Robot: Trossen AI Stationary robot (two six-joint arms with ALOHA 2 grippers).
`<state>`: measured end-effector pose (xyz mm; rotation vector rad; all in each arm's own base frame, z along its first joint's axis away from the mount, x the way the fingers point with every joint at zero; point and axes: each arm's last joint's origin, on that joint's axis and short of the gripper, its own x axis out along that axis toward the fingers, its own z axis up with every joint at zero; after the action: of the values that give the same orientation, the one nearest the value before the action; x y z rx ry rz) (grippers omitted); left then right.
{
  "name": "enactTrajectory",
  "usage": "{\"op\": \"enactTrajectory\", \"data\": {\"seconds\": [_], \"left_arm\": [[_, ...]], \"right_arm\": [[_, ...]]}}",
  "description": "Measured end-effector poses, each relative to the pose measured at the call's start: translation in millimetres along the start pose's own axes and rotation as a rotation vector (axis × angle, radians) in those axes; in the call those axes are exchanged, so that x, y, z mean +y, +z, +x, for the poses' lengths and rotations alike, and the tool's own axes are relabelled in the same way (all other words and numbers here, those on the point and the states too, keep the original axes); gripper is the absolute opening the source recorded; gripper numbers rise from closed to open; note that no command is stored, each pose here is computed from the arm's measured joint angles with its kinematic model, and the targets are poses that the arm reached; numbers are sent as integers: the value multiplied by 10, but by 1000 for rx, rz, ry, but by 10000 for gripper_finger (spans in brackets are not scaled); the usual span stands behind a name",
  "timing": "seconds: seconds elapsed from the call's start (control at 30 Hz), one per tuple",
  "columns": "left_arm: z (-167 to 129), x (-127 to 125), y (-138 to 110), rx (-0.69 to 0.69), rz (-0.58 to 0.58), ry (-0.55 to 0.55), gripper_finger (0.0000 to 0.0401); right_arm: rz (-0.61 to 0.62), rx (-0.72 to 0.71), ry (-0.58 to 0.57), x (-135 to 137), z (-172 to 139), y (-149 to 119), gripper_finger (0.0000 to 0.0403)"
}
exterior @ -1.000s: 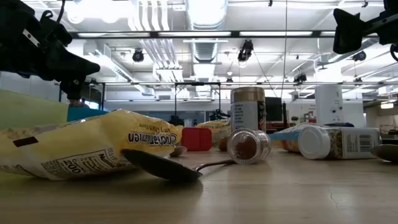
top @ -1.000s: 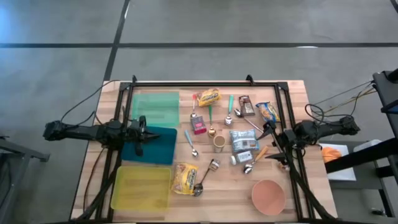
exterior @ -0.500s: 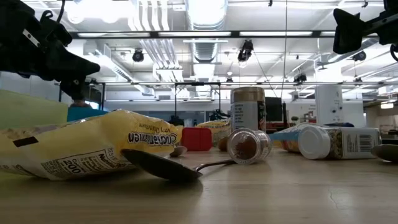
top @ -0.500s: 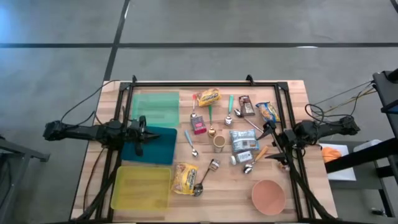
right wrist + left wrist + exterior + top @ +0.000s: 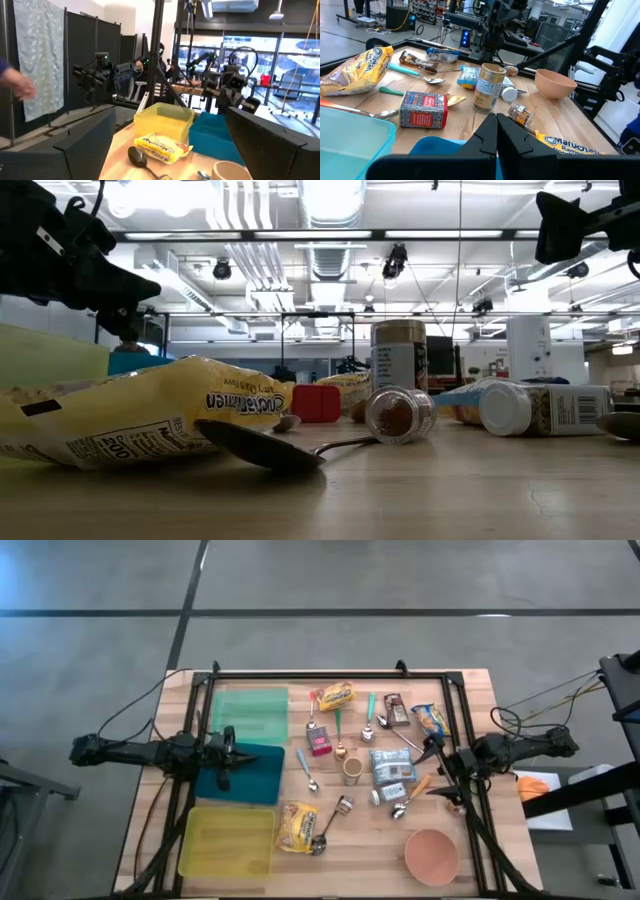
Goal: Pick & Place Food Item
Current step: Put the light blue noodle pack into the dark blue bin
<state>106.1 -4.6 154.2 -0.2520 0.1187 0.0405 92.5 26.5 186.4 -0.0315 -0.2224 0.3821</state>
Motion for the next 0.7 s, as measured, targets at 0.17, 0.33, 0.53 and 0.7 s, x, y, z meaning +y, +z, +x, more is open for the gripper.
{"op": "enactTrajectory", "data": {"seconds": [0.17,0.33,0.53,0.7], "left_arm": [[0,0,0,0,0,-1,6],[0,0,0,0,0,0,6],[0,0,0,0,1,0,6],[-10,-20,135,-146,-41,4,6]], "right_arm": [[160,-126,-173,-55,-12,112,372],[249,-178,-327,-101,-28,150,372],[331,-109,-356,-124,7,405,372],[358,23,-382,-157,104,777,372]]}}
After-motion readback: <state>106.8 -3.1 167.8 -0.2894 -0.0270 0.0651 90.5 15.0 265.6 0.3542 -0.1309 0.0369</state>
